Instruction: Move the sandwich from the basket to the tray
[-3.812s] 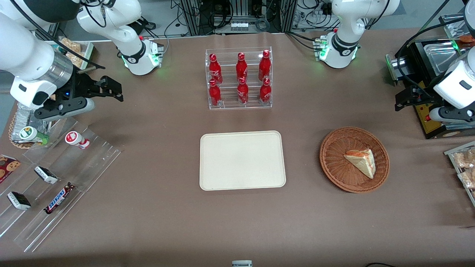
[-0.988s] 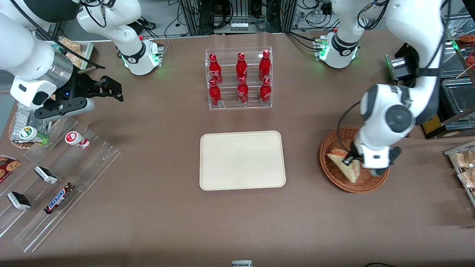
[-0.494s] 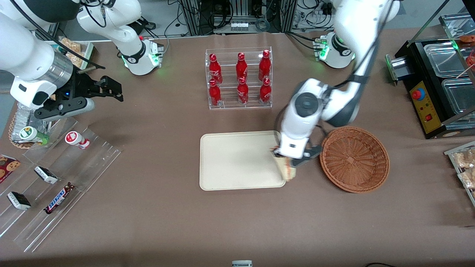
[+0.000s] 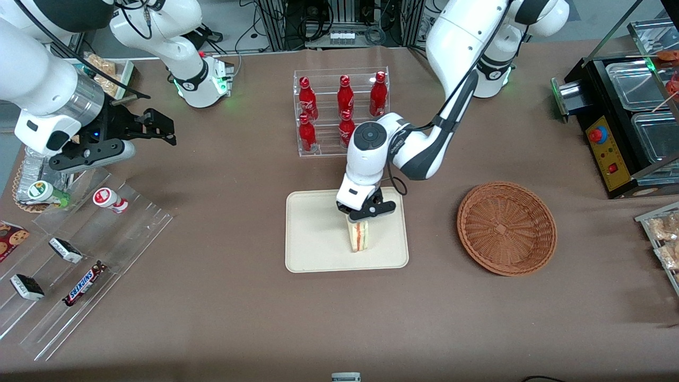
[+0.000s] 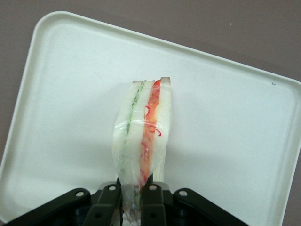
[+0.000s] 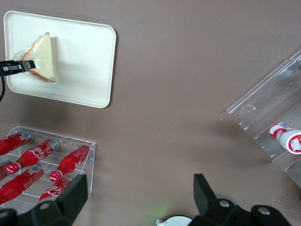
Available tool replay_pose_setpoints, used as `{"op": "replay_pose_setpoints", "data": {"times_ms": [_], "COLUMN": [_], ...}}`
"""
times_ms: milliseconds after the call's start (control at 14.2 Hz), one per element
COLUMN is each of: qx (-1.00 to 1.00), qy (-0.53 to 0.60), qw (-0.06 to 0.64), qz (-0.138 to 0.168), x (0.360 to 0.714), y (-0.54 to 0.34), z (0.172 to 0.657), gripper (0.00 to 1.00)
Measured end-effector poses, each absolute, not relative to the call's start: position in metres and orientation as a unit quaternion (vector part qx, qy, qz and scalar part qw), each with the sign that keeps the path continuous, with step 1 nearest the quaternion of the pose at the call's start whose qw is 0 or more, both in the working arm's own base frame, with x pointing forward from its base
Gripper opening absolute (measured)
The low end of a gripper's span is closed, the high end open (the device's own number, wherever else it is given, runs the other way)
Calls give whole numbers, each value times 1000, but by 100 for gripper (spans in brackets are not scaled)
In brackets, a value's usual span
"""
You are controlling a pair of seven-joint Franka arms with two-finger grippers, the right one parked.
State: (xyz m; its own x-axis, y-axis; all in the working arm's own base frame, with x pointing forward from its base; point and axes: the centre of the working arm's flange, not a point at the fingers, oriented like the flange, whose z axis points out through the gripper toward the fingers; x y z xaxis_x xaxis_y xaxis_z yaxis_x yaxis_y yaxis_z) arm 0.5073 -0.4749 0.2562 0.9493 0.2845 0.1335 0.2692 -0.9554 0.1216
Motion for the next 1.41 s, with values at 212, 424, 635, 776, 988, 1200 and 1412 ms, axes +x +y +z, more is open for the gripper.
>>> {"op": "replay_pose_setpoints", "data": {"times_ms": [212,424,635,776,988,1200,1412], "qx": [987,987,984,984,987,987,990], "qy": [136,134,139,140,129,145,128], "qw": [49,51,65,54,25,-13,-36], "qz": [73,73,89,94,89,65,44], "x": [505,505,518,532,555,571,585], "y": [-485,-488,-489,-478,-429,-363,-300], "z": [244,237,260,297,368,419,431], "gripper": [14,27,58,78,100,100,100]}}
